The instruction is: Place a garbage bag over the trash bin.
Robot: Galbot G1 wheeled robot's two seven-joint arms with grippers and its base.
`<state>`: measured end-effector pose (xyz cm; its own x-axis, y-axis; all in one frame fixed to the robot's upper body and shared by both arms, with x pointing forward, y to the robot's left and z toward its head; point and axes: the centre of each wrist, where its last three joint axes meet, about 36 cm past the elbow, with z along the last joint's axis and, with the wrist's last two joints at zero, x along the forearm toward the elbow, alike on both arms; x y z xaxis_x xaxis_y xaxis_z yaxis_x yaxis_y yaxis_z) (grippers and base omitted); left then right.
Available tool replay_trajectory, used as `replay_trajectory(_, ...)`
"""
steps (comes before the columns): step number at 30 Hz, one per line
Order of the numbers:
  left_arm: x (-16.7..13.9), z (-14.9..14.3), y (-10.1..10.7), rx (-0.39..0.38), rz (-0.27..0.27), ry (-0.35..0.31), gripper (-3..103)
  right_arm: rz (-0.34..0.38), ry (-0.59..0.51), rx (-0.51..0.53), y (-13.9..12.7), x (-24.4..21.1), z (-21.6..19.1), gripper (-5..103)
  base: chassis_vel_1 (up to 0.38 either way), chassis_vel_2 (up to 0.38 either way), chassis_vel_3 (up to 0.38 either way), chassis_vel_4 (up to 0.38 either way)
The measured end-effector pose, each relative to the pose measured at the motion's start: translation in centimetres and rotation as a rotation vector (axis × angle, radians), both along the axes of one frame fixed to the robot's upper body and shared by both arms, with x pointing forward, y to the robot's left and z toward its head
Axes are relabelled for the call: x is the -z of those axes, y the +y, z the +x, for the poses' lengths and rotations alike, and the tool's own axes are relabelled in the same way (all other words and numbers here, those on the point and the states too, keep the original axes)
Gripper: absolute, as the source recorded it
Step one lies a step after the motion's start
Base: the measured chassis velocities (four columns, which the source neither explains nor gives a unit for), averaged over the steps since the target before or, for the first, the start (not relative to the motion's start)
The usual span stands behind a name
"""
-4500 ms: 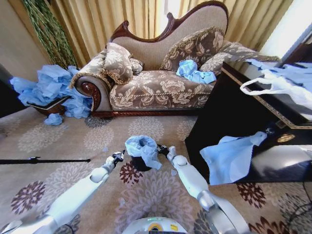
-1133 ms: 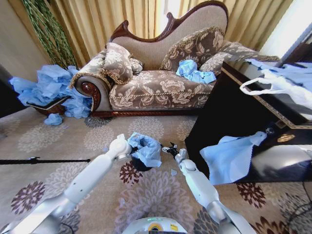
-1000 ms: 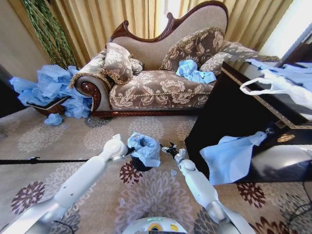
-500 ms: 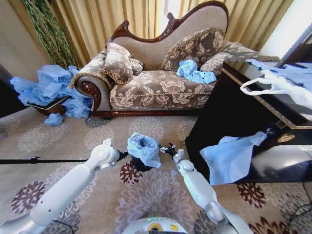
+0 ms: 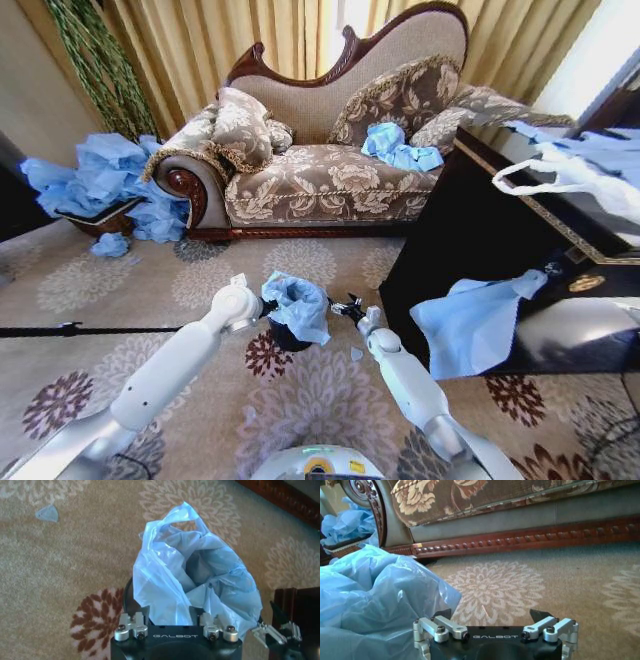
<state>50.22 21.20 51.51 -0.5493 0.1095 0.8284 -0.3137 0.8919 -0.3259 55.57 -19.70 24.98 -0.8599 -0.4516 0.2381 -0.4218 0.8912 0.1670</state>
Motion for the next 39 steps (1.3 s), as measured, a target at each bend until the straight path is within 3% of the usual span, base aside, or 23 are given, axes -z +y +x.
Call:
replay_trajectory(1,0.2,0.3,-0.4,-0.005,-0.002,0.002,64,-0.001,0.002,0.000,0.0,0.1,0.0,100,0.000,0.000,0.000,0.000)
replay_trajectory(3,0.4,0.7,-0.7,-0.008,-0.006,0.003,64,-0.002,0.003,-0.001,0.0,0.1,-0.1,100,0.000,0.000,0.000,0.000)
replay_trajectory(4,0.4,1.0,-1.0,-0.008,-0.013,0.002,74,-0.004,0.004,-0.001,-0.1,0.2,-0.1,100,0.000,0.000,0.000,0.000)
replay_trajectory(7,0.3,1.6,-1.6,-0.010,-0.020,-0.003,74,-0.007,0.004,0.000,-0.3,0.2,-0.1,100,0.000,0.000,0.000,0.000)
replay_trajectory(8,0.5,2.0,-2.1,-0.018,-0.019,-0.003,84,-0.009,0.004,0.000,-0.4,0.2,-0.1,100,0.000,0.000,0.000,0.000)
replay_trajectory(11,0.6,2.4,-2.6,-0.025,-0.017,-0.001,85,-0.011,0.006,0.001,-0.6,0.2,-0.1,100,0.000,0.000,0.000,0.000)
replay_trajectory(21,1.0,4.4,-5.2,-0.068,0.052,0.035,77,-0.011,0.011,0.006,-0.9,0.4,0.0,100,0.000,0.000,0.000,0.000)
replay_trajectory(39,3.1,5.7,-5.6,-0.143,0.164,0.099,72,-0.019,0.017,0.011,-1.1,0.5,0.2,100,0.000,0.000,0.000,0.000)
